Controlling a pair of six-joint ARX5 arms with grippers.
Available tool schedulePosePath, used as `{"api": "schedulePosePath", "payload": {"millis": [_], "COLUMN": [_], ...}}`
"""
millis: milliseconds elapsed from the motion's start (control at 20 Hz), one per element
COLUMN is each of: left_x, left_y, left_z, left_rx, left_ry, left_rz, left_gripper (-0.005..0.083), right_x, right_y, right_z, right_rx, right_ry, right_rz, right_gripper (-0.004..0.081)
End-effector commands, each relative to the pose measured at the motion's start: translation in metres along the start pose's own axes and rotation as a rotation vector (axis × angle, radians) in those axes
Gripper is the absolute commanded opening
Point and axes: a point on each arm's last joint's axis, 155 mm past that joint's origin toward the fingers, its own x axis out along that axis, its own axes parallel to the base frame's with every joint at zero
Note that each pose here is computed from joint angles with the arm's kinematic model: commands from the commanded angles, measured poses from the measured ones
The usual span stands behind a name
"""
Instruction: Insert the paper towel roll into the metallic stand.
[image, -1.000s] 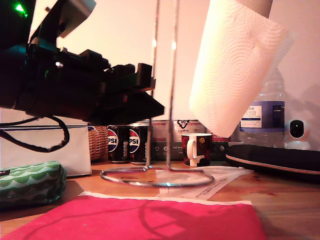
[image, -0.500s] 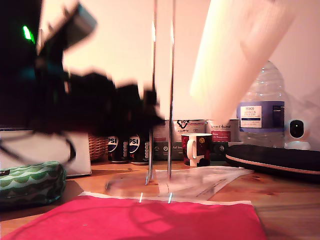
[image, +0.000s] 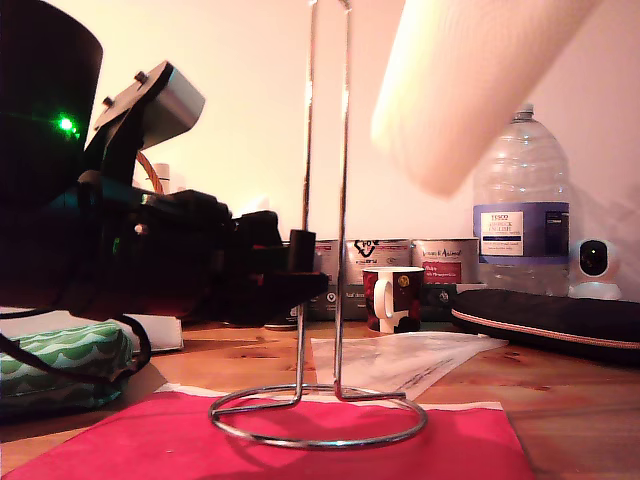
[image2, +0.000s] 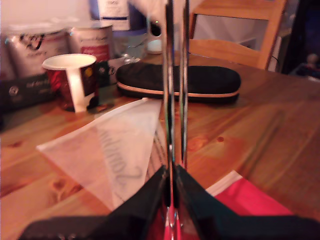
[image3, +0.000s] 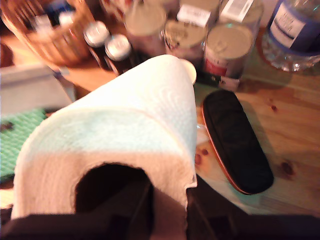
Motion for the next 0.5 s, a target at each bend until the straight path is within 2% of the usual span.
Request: {"api": "schedulePosePath", "payload": {"millis": [0, 200, 350, 450], "left_x": [0.001, 0.002, 0.001, 0.001], "left_y": [0.009, 0.02, 0.007, 0.004], "left_z": [-0.001, -0.012, -0.03, -0.034], "left_rx": [-0.034, -0.06, -0.04, 0.003], "left_ry": [-0.005, 0.035, 0.108, 0.126], "left_rz": [0.026, 0.047, -0.031, -0.047], "left_gripper": [-0.0021, -0.0021, -0.0021, -0.0021], "right_x": [-0.021, -0.032, -0.033, -0.033], "right_y": [0.002, 0.002, 0.008, 0.019], "right_z": [0.006, 0.006, 0.005, 0.004], "right_rx": [0.01, 0.029, 0.031, 0.035], "right_ry": [-0.066, -0.091, -0.087, -0.078], "right_rz": [0.021, 0.026, 0.062, 0.119], "right_gripper": [-0.0012, -0.0012, -0.0012, -0.0012]}}
